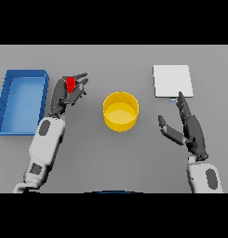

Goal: Pick up the red beaker and tilt it to pour out 1 green nut into yellow bowl. Pick up the yellow bowl and place it on the metallic measuring scale.

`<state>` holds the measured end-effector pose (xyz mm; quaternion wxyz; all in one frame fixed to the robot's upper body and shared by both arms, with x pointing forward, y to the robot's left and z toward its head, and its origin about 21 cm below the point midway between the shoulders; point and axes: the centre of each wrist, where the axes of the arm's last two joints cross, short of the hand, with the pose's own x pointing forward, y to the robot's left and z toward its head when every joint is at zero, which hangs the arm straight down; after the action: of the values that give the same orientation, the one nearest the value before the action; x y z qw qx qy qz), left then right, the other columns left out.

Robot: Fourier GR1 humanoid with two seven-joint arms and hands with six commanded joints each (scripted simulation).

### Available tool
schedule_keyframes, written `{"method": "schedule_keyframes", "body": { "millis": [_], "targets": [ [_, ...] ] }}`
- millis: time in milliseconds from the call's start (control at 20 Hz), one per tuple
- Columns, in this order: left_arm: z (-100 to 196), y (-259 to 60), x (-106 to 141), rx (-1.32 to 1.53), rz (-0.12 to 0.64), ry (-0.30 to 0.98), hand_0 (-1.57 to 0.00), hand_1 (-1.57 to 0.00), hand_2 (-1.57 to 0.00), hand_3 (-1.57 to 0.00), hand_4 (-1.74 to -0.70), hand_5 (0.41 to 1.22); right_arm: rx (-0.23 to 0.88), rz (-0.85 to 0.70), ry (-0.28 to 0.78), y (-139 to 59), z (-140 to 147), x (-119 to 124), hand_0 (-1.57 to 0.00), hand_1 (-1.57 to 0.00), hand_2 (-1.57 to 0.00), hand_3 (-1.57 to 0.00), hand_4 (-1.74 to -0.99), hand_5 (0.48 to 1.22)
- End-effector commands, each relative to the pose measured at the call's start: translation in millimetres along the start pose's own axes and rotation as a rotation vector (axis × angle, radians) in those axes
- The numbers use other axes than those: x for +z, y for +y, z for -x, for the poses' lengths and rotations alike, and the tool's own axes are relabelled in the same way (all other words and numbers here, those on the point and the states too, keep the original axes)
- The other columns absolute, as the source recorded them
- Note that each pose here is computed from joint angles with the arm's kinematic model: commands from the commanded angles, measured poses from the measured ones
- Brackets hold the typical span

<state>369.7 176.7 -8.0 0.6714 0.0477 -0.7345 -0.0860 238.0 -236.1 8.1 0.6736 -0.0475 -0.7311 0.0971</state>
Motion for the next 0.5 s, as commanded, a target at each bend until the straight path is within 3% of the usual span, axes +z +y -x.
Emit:
{"method": "schedule_keyframes", "body": {
  "millis": [0,150,300,450],
  "targets": [
    [-5,2,-1,-0.007,0.002,-0.017,-1.55,-1.55,-1.55,-1.53,-1.5,1.211,0.012,0.006,-0.006,-1.1,-2,-1,0.0,0.0,0.0,0.0,-1.294,0.662],
    [-28,5,-5,-0.093,0.02,-0.064,-1.56,-1.56,-1.56,-1.55,-1.5,1.216,0.012,-0.002,-0.014,4.1,1,0,0.0,0.0,0.0,0.0,-1.289,0.664],
    [-48,8,-4,-0.207,0.059,-0.089,-1.57,-1.57,-1.56,-1.56,-1.62,1.174,0.019,-0.006,-0.02,3.2,-1,0,0.0,0.0,0.0,0.0,-1.277,0.664],
    [-57,7,-4,-0.272,0.087,-0.078,-1.57,-1.57,-1.56,-1.56,-1.62,1.158,0.01,-0.009,-0.011,2.1,-1,1,0.0,0.0,0.0,0.0,-1.277,0.675]
  ]
}}
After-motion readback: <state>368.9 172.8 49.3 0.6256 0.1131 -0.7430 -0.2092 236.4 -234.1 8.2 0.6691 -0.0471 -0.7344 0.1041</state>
